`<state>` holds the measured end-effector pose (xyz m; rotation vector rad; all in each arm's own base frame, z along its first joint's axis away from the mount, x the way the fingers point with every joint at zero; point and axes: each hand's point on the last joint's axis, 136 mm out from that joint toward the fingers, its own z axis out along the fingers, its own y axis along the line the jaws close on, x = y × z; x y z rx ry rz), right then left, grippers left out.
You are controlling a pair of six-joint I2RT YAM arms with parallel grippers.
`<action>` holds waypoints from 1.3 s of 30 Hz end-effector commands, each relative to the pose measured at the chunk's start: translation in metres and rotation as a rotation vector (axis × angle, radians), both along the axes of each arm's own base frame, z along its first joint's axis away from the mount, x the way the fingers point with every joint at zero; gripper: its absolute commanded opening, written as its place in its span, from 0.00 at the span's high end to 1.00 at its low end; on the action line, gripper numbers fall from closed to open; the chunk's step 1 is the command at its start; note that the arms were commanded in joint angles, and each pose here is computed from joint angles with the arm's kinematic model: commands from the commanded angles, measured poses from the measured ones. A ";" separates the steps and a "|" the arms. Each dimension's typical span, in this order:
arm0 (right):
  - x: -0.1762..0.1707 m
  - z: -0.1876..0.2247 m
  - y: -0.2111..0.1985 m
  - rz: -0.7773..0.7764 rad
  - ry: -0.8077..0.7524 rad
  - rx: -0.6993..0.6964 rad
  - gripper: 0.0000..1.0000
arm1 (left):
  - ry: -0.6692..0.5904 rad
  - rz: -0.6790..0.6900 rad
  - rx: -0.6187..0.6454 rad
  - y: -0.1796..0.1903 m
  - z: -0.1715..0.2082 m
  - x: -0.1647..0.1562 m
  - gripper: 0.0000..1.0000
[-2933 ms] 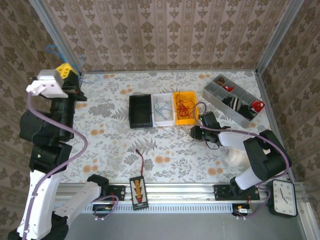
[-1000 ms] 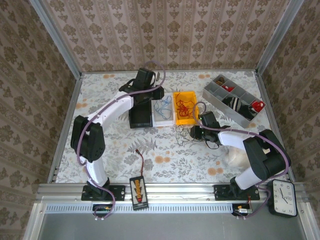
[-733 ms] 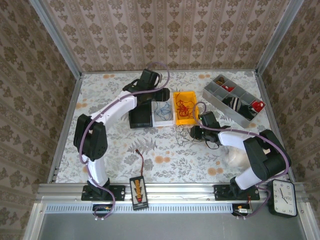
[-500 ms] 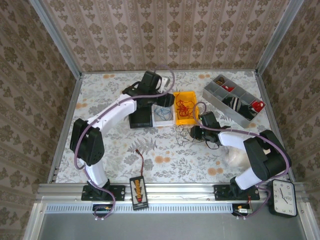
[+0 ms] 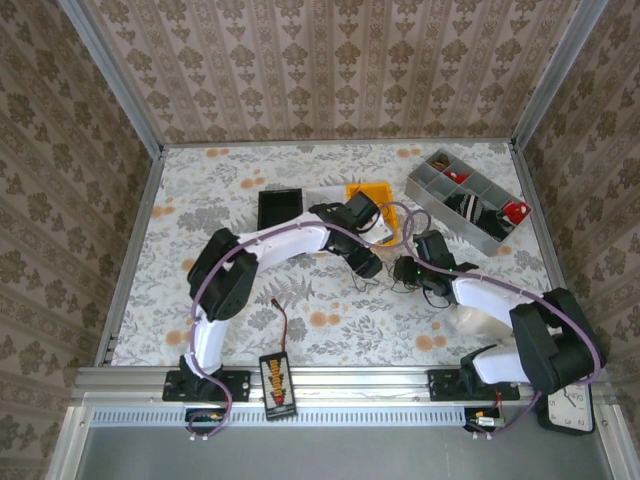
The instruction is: Untangle the cables
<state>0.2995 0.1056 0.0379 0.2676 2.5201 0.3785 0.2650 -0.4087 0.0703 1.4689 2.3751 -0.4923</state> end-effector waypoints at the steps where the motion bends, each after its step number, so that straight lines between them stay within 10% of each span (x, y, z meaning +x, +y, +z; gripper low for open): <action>1: -0.006 -0.002 -0.011 -0.058 0.022 0.012 0.63 | -0.052 -0.064 0.052 -0.010 -0.006 0.001 0.34; 14: -0.006 0.001 -0.022 -0.107 0.017 0.051 0.63 | 0.033 -0.060 0.099 -0.018 -0.035 -0.006 0.61; 25: -0.005 0.006 -0.026 -0.122 -0.005 0.056 0.63 | 0.098 -0.040 0.101 -0.012 -0.047 -0.011 0.65; 39: -0.006 0.003 -0.028 -0.139 0.002 0.058 0.63 | 0.022 -0.007 0.016 -0.020 -0.016 0.006 1.00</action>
